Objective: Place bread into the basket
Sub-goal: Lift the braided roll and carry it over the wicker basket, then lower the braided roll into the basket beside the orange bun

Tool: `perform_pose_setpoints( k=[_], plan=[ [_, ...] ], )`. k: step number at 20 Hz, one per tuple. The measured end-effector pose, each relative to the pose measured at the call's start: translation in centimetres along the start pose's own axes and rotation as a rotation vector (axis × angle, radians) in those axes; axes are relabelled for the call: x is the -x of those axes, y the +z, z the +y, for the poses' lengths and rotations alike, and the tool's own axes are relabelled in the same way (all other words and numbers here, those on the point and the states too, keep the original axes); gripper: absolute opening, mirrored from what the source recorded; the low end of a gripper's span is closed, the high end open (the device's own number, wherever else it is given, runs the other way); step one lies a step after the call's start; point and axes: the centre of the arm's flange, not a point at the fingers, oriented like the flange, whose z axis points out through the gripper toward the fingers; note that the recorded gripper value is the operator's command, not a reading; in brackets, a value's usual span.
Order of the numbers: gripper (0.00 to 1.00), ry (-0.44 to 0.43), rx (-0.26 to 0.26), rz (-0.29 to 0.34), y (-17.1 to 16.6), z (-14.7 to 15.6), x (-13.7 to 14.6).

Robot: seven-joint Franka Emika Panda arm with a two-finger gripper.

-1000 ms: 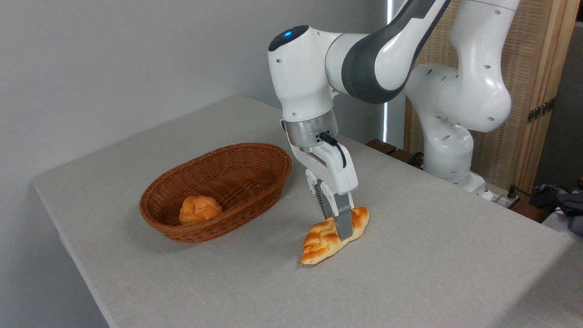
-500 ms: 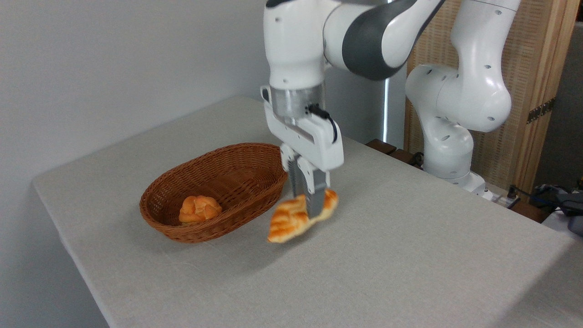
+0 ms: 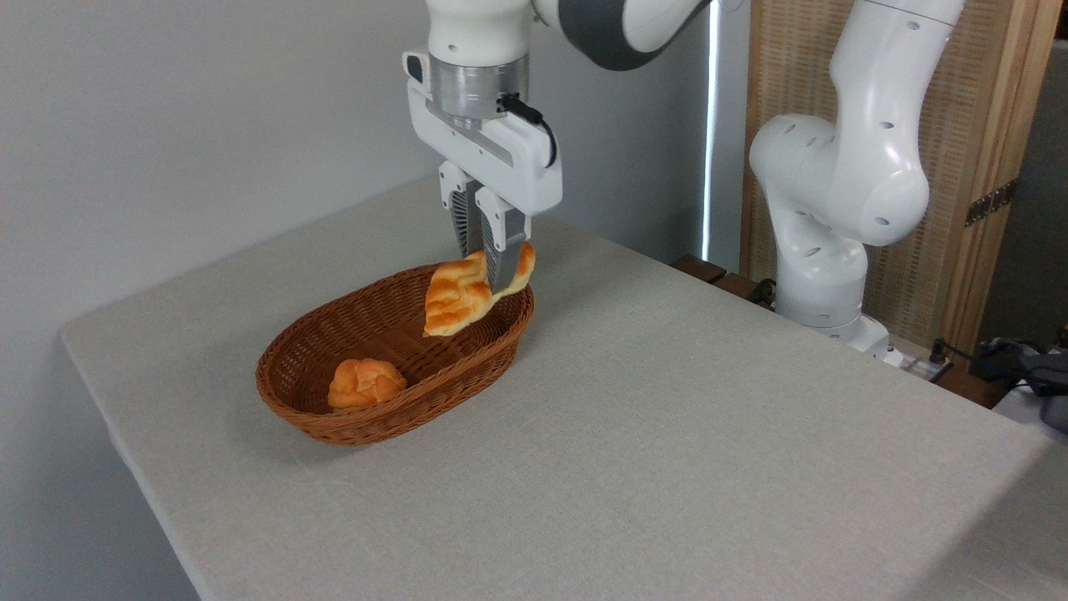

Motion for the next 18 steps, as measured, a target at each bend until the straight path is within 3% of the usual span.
perform_pose_setpoints(
  k=[6,10,16,18],
  plan=[
    [0.38,0.024,0.026,-0.092,4.8,3.3,-5.9],
    [0.67,0.039,0.043,-0.145,8.2,4.4,-9.1],
    [0.76,0.062,0.044,-0.150,9.3,5.4,-10.3],
    [0.89,0.062,0.044,-0.149,9.3,5.4,-10.3]
  ],
)
